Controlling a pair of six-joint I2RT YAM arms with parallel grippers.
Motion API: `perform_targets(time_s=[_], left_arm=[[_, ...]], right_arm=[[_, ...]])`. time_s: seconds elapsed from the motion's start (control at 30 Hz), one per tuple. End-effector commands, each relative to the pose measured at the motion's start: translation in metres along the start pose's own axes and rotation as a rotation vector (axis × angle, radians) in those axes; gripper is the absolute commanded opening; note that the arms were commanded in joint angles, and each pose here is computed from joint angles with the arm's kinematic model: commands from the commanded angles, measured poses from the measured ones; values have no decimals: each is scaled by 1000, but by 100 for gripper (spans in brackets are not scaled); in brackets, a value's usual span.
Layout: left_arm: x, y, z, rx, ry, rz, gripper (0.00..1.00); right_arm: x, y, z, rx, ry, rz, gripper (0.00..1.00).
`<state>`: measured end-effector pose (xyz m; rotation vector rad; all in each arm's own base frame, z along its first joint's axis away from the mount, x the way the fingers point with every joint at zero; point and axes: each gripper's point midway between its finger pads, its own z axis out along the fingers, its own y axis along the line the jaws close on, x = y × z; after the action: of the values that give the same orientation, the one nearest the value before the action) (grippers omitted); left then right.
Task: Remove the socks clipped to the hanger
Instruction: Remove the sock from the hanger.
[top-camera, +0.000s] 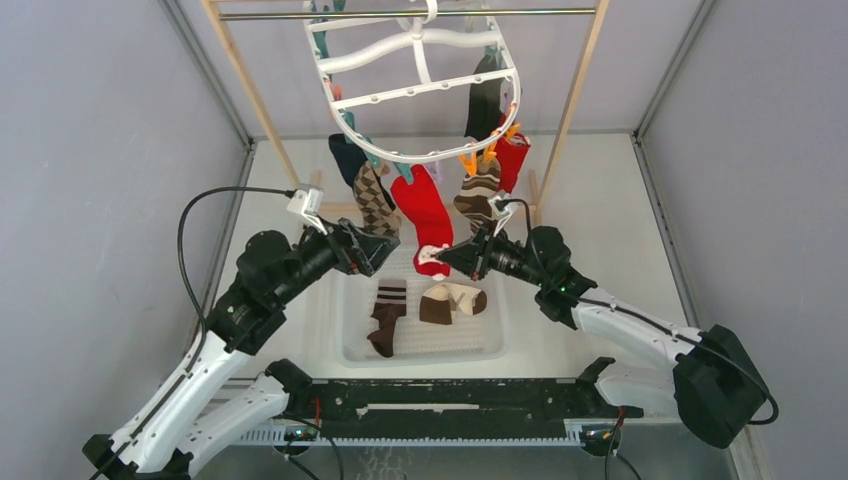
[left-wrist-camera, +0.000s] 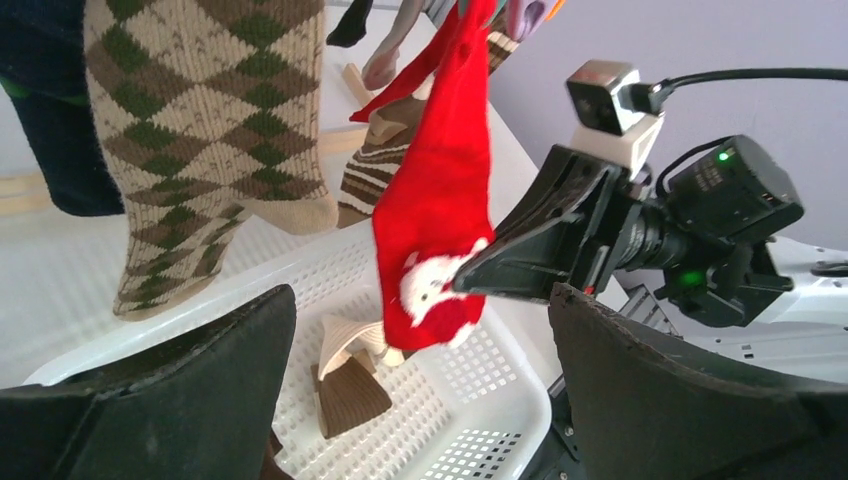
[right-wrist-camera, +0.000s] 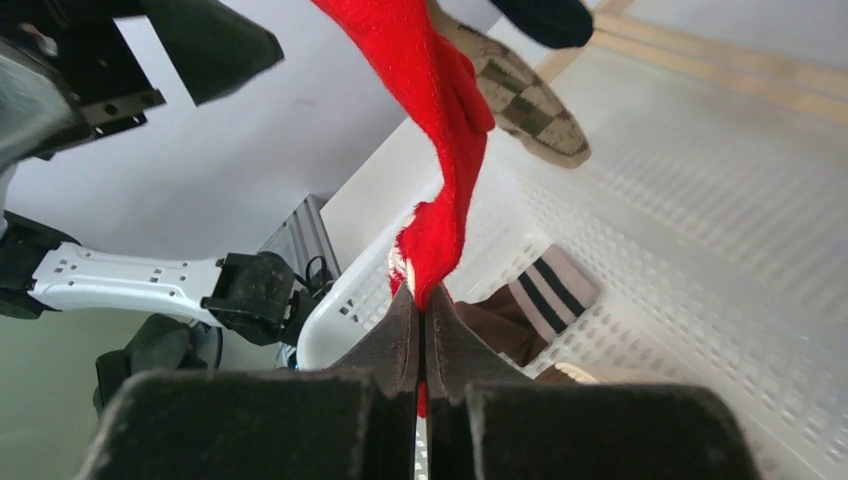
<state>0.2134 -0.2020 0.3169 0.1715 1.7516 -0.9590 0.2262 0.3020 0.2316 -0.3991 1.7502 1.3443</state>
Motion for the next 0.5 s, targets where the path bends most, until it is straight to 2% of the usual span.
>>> perform_targets(time_s=[0.0, 0.47], left_arm=[[-45, -26, -7, 58, -116, 45, 100], [-86, -47, 12, 122, -209, 172, 100]], right_arm=[[-19, 23, 17, -60, -45, -60, 0], [-3, 45, 34, -110, 1, -60, 0]])
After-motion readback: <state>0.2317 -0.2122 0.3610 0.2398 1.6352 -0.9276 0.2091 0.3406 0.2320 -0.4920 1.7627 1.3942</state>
